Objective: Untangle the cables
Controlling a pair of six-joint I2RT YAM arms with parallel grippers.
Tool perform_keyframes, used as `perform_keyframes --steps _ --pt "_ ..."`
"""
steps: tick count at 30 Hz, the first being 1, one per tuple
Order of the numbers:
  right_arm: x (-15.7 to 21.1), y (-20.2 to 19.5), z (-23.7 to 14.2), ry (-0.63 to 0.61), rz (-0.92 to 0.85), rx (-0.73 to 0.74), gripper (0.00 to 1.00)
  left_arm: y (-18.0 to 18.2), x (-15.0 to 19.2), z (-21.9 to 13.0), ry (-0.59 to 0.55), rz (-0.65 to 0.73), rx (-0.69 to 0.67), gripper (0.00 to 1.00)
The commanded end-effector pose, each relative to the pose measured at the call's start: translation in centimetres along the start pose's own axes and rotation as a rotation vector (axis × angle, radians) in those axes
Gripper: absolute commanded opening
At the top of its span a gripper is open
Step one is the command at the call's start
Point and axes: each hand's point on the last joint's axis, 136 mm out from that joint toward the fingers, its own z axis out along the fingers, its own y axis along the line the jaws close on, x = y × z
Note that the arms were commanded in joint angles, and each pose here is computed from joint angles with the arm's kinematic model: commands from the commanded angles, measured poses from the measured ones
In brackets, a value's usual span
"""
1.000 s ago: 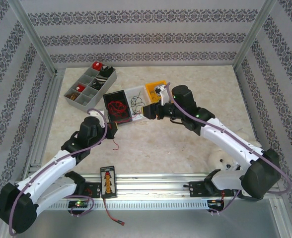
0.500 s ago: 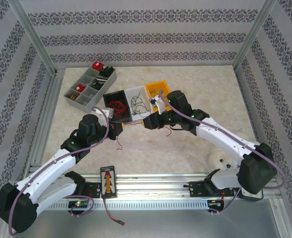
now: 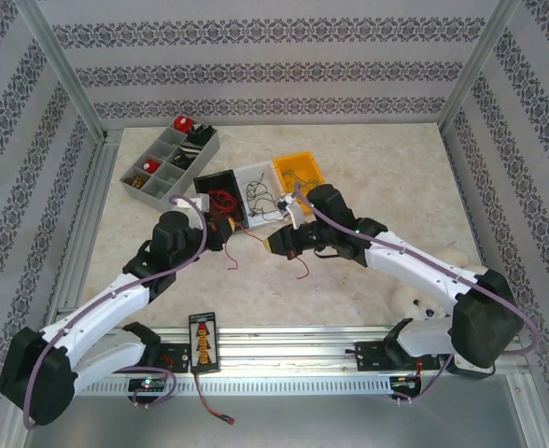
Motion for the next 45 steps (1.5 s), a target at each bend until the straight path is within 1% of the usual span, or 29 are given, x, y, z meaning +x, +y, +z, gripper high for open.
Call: perform_keyframes --steps 1,3,6,8,10,11,12,15,20,24,28,34,40,45 --pt "-0.6 0.1 2.4 -0.038 0.018 -0.016 0.0 -1.5 -3.8 0.5 -0.19 -0.204 0.094 0.0" --pt "-1.0 0.8 3.6 -0.05 0.009 -0.032 0.01 -1.3 -4.4 0.9 -0.232 -0.279 0.09 0.0" --pt "-1.6 2.0 4.6 -0.041 -0.033 -0.048 0.01 -1.2 -5.2 1.0 -0.269 -0.325 0.082 0.0" --pt "-1.7 2.2 5.1 -0.031 -0.047 -0.05 0.05 -1.4 -5.7 0.8 -0.284 -0.335 0.076 0.0" --pt "-2.0 1.7 5.3 -0.036 -0.044 -0.024 0.17 -1.6 -6.0 0.6 -0.278 -0.334 0.068 0.0" --pt "-2.1 1.5 5.3 -0.044 -0.046 -0.011 0.27 -1.9 -6.1 0.6 -0.271 -0.329 0.07 0.0" --pt "-2.3 1.2 5.3 -0.05 -0.045 0.002 0.33 -2.1 -6.2 0.6 -0.265 -0.327 0.072 0.0" --pt "-2.2 1.0 5.5 -0.049 -0.041 0.011 0.38 -2.1 -6.0 0.5 -0.255 -0.332 0.071 0.0" --pt "-1.9 0.4 5.7 -0.039 -0.044 0.034 0.41 -2.0 -5.7 0.4 -0.253 -0.354 0.086 0.0" --pt "-2.4 0.2 5.7 -0.053 -0.049 0.052 0.43 -2.2 -5.5 0.7 -0.242 -0.383 0.105 0.0" --pt "-3.3 -0.7 5.4 -0.077 -0.082 0.122 0.48 -2.7 -5.6 0.7 -0.231 -0.402 0.122 0.0" --pt "-4.1 -2.1 3.9 -0.108 -0.117 0.233 0.53 -2.1 -5.3 0.4 -0.215 -0.391 0.075 0.0" --pt "-4.0 -2.6 3.7 -0.085 -0.14 0.281 0.54 -2.1 -4.8 0.9 -0.191 -0.404 0.08 0.0" --pt "-4.2 -2.5 3.4 -0.075 -0.191 0.316 0.57 -1.8 -4.3 1.3 -0.158 -0.409 0.053 0.0"
